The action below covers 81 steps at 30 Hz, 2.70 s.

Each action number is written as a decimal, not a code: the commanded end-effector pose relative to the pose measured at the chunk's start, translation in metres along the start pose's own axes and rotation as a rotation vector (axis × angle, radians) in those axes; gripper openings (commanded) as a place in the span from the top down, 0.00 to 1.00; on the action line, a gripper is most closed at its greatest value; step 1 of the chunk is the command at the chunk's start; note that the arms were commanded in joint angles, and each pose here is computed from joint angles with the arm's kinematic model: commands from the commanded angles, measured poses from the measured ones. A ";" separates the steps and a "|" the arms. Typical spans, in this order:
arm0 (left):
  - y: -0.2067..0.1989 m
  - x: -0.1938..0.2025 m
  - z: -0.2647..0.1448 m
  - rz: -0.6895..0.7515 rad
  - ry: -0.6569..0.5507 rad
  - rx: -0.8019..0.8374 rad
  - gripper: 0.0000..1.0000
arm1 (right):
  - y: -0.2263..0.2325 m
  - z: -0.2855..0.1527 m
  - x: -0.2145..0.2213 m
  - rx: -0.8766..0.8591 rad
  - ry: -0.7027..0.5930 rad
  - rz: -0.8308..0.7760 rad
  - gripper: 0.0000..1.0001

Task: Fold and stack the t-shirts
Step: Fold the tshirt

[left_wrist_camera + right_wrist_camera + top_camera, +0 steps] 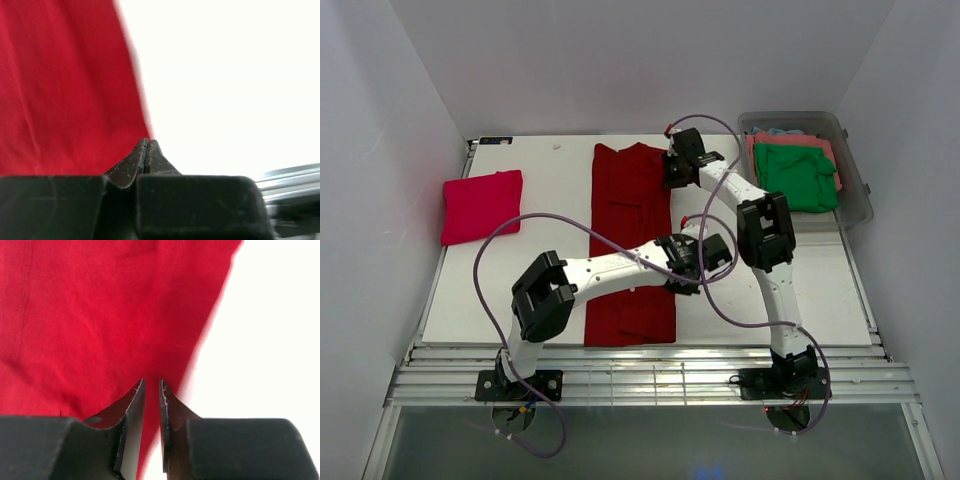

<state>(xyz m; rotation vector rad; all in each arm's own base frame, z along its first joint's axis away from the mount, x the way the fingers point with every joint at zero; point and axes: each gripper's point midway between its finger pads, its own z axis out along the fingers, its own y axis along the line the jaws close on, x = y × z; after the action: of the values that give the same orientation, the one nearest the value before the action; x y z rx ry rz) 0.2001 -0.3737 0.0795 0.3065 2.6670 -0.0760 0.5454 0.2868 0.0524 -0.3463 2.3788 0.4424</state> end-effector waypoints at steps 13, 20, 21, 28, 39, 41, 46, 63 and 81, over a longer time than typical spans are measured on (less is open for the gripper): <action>0.172 -0.161 -0.170 -0.420 -0.754 -0.010 0.38 | 0.089 -0.273 -0.002 0.023 -0.292 -0.233 0.64; 0.195 -0.193 -0.132 -0.312 -0.746 -0.024 0.46 | 0.131 -0.260 0.139 0.033 -0.094 -0.254 0.63; 0.193 -0.199 -0.128 -0.271 -0.745 -0.018 0.47 | 0.139 -0.260 0.155 0.024 -0.073 -0.249 0.63; 0.215 -0.254 -0.079 -0.247 -0.746 0.087 0.50 | 0.161 -0.258 0.188 0.070 -0.022 -0.267 0.63; 0.217 -0.290 0.014 -0.222 -0.632 0.177 0.55 | 0.215 -0.240 0.249 0.031 0.095 -0.346 0.62; 0.212 -0.291 0.026 -0.222 -0.615 0.202 0.55 | 0.221 -0.238 0.252 0.028 0.104 -0.358 0.62; 0.205 -0.290 0.050 -0.219 -0.578 0.220 0.41 | 0.227 -0.231 0.260 0.031 0.128 -0.373 0.59; 0.221 -0.240 0.135 -0.216 -0.389 0.084 0.42 | 0.252 -0.224 0.282 -0.086 0.177 -0.345 0.58; 0.226 -0.217 0.150 -0.230 -0.324 0.055 0.44 | 0.248 -0.211 0.317 -0.084 0.263 -0.374 0.59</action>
<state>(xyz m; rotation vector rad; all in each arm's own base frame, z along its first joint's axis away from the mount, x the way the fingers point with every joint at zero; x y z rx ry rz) 0.5073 -0.2148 0.0325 0.0066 2.3772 -0.2570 0.1049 0.3811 0.0450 -0.9411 2.4752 0.3106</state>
